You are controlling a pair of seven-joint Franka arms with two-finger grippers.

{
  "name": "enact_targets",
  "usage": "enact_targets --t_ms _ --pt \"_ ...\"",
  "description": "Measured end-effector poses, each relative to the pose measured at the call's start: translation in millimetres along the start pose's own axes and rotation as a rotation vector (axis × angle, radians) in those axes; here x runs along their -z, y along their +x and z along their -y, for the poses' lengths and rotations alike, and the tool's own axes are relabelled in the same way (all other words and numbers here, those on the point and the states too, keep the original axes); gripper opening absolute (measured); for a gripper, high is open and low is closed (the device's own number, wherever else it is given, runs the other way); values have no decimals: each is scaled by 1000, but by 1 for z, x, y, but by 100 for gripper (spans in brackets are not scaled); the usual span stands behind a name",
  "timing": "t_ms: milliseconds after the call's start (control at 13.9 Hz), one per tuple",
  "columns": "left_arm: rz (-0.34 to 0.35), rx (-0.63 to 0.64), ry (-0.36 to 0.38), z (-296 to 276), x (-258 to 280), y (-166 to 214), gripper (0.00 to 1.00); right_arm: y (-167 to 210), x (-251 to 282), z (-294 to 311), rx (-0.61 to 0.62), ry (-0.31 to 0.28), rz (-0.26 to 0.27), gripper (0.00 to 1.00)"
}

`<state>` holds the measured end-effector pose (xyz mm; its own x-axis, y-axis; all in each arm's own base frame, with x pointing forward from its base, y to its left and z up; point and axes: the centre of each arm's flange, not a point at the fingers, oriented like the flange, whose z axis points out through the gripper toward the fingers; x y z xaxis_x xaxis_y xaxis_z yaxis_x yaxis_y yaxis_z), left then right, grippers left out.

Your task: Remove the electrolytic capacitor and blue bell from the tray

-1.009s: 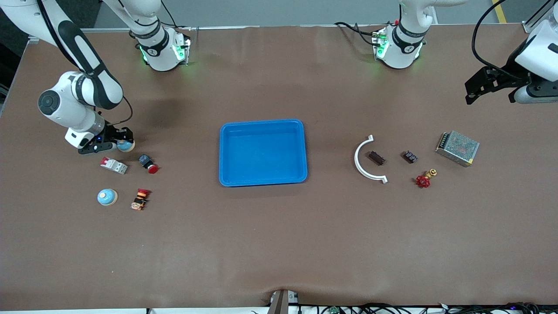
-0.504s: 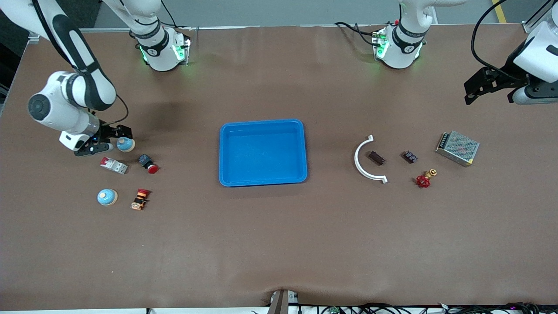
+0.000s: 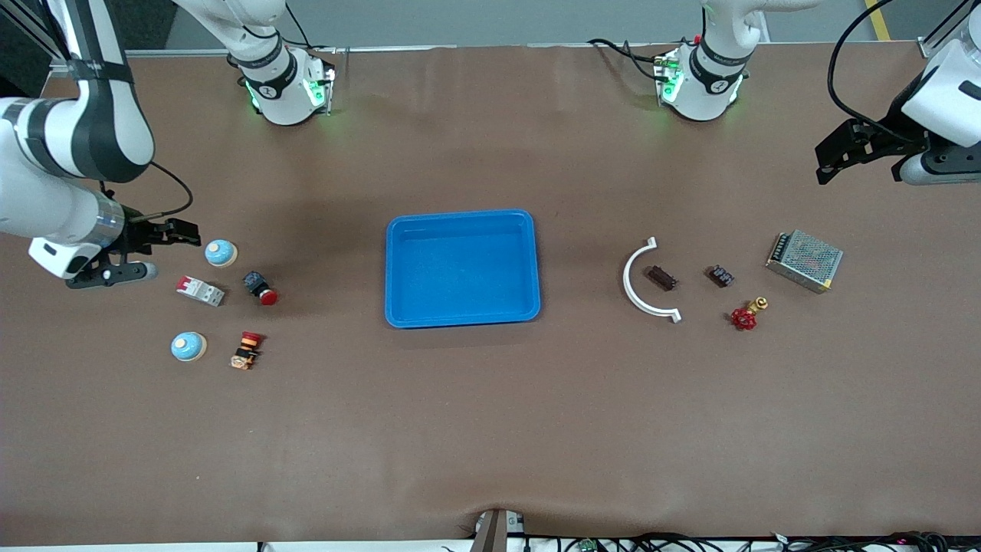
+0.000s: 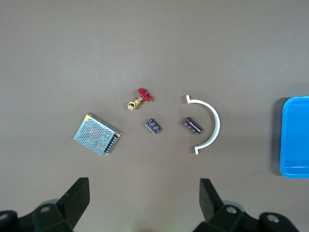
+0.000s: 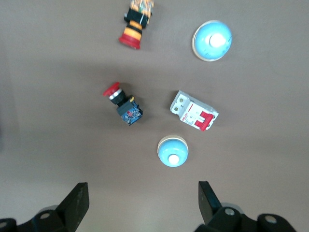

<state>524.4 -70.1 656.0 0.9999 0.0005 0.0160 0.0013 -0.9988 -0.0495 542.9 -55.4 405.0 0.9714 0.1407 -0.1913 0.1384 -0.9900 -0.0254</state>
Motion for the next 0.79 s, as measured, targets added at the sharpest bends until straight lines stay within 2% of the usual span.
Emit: enact_targets --t_ms 360,793 --pt "5 -3 1 -1 -2 0 100 16 17 15 -125 -4 -24 100" --pt "6 -4 1 -2 -3 0 100 26 27 24 -124 -6 -47 100"
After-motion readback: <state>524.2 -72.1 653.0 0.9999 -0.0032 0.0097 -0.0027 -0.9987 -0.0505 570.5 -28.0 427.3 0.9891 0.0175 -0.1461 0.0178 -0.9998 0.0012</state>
